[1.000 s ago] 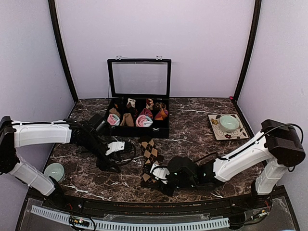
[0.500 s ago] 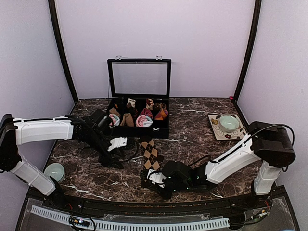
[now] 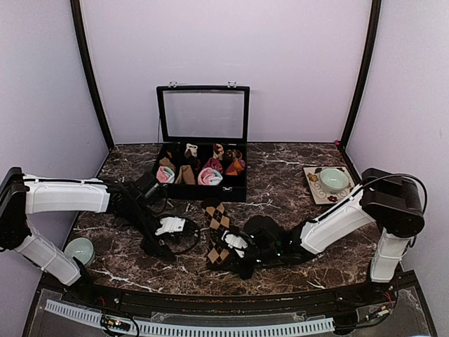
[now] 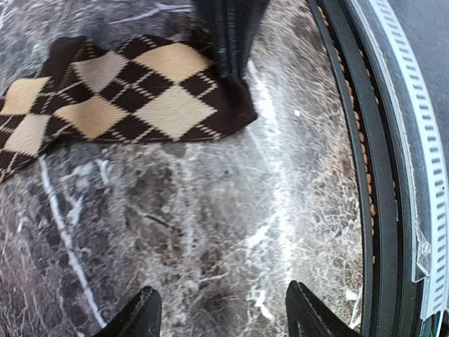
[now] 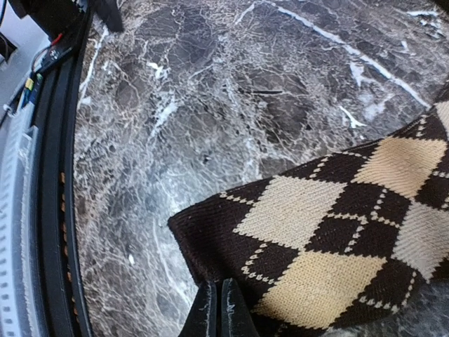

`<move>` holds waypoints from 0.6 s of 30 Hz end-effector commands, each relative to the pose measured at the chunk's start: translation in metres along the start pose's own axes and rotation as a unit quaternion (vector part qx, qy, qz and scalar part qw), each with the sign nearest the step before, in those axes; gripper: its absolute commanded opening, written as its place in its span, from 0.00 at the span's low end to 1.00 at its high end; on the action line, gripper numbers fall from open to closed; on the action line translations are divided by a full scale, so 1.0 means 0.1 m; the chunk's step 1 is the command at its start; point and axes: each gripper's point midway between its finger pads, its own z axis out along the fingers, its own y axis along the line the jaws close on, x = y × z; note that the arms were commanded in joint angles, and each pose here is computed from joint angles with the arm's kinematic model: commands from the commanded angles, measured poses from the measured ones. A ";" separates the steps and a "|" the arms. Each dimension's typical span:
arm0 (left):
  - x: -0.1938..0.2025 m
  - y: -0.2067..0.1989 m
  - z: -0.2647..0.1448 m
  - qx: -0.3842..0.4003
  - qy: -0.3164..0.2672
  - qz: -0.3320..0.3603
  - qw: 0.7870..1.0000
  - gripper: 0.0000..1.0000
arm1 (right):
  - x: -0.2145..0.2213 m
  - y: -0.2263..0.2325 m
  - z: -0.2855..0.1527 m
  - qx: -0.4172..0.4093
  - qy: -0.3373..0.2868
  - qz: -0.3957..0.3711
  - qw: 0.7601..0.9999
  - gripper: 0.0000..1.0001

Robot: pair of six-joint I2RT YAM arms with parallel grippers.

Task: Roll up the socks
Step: Roll the sock at the center of the board.

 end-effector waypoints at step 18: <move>-0.62 -0.03 0.51 -0.004 0.022 0.125 0.992 0.51 | -0.23 0.03 0.07 -0.174 0.019 0.359 0.917 0.00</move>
